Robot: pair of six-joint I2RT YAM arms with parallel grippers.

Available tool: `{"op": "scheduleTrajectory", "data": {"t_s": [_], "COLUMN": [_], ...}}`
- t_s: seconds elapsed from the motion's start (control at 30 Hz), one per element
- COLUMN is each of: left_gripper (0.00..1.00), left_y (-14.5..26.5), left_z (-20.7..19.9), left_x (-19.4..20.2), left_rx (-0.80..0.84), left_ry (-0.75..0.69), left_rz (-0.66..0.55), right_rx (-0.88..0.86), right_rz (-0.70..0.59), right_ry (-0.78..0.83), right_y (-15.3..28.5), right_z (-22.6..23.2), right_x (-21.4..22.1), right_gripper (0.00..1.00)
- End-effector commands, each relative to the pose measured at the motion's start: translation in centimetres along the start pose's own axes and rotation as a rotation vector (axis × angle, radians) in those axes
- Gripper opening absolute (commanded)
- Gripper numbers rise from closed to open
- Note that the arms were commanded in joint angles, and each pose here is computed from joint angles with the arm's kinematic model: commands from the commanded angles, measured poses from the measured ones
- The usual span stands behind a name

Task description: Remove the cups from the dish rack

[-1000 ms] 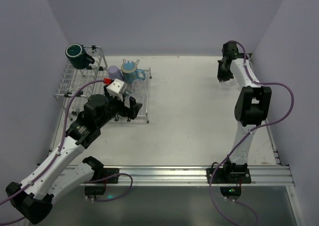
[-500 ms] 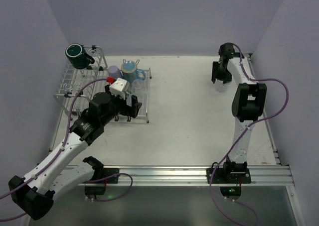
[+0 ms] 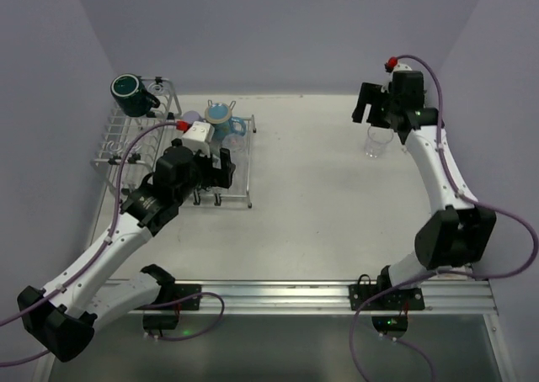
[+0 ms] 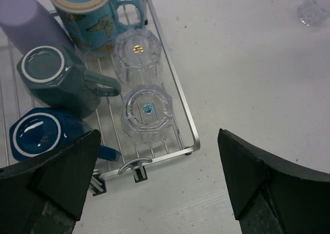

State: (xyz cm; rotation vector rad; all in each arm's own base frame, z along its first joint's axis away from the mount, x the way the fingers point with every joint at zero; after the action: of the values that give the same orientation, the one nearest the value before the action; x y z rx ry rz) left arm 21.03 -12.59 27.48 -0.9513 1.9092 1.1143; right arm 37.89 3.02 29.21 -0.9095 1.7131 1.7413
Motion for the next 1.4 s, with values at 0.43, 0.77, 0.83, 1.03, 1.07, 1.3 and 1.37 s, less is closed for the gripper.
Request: {"op": "scheduleTrajectory", "data": {"t_s": [0.43,0.77,0.83,1.03,1.07,1.3,1.37], "left_gripper": [1.00,1.00,1.00,1.00,1.00,1.00,1.00], "left_y": [5.1,1.8,1.2,-0.9,-1.1,-3.4,-3.9], "left_z": [0.3,8.4,9.3,12.1,12.6,14.8,15.1], "left_x": [-16.5,-23.5,-24.3,-24.7,-24.7,-23.8,-23.5], "left_rx": [-0.562,-0.623,-0.605,-0.662,-0.665,-0.655,-0.661], "left_ry": [0.062,0.280,0.297,0.288,0.295,0.302,0.303], "left_rz": [-0.521,-0.497,-0.477,-0.356,-0.348,-0.235,-0.215], "right_rx": [-0.592,-0.664,-0.696,-0.721,-0.724,-0.743,-0.748], "right_rz": [-0.355,-0.363,-0.360,-0.329,-0.325,-0.319,-0.310], "right_ry": [0.022,0.045,0.049,0.078,0.080,0.104,0.119], "right_y": [5.8,6.4,6.5,6.2,6.1,6.2,6.2], "right_z": [12.3,12.6,12.9,13.7,13.8,14.5,14.8], "right_x": [2.9,3.3,3.2,3.5,3.5,3.6,3.7], "right_gripper": [0.87,0.95,0.95,0.95,0.95,0.95,0.95]}}
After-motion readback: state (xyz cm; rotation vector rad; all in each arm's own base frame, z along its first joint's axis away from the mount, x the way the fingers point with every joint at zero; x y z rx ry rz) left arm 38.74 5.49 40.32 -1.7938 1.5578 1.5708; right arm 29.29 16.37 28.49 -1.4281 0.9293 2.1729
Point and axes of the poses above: each gripper's point midway between its finger pads, its own y axis back along the fingers, its own z axis along the line the jaws close on, x = y × z, the point moved 9 cm from there along y, back along the fingers, and after that the axes turned 15 degrees about y, right-handed, at the moved point
